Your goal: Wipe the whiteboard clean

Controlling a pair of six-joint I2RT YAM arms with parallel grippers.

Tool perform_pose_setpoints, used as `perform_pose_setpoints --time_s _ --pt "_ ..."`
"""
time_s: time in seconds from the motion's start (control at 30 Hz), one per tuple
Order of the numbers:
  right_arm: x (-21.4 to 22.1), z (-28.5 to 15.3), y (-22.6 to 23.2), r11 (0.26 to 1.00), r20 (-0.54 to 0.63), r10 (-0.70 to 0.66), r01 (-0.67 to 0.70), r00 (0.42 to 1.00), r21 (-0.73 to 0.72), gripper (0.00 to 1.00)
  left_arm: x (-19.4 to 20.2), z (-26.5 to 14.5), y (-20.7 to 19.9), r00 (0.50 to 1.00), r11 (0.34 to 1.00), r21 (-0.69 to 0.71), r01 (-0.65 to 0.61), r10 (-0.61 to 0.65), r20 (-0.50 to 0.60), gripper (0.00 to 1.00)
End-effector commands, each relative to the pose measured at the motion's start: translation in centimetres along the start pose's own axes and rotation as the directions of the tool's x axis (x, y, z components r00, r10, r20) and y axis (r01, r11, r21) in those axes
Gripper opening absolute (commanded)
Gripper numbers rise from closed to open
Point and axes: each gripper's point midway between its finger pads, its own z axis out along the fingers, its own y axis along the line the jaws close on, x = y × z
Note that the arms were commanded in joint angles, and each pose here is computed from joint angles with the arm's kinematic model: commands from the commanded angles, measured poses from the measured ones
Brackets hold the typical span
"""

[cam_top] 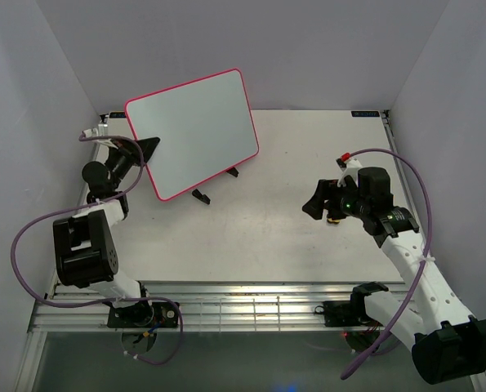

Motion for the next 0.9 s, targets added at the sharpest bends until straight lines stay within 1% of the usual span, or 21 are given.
perform_pose_setpoints --time_s 0.0,0.2,0.33,0.47,0.73,0.87 --pt "0.1 0.3 0.4 0.999 -0.001 -0.027 0.027 1.0 -0.027 0.8 -6.5 0.2 -4.0 0.964 0.98 0.097 -0.175 0.15 0.221 0.0" --pt "0.5 0.4 0.8 0.998 -0.018 -0.04 0.04 0.999 -0.041 0.8 -6.4 0.0 -3.1 0.964 0.981 0.082 -0.176 0.154 0.218 0.0" --pt "0.5 0.5 1.0 0.998 -0.024 -0.046 0.045 0.999 -0.046 0.79 -5.3 0.0 -2.5 0.972 0.985 0.092 -0.149 0.129 0.196 0.0" --pt "0.6 0.6 1.2 0.997 -0.033 -0.054 0.052 0.998 -0.05 0.79 -4.4 -0.4 -1.6 0.974 0.989 0.072 -0.131 0.115 0.194 0.0" --pt "0.7 0.7 1.7 0.996 -0.045 -0.073 0.07 0.996 -0.062 0.79 -3.7 -0.8 -0.6 0.972 0.989 0.028 -0.145 0.137 0.189 0.0" --pt "0.9 0.8 1.8 0.995 -0.051 -0.082 0.078 0.995 -0.067 0.79 -3.5 -1.4 -0.4 0.961 0.984 0.014 -0.176 0.169 0.217 0.0"
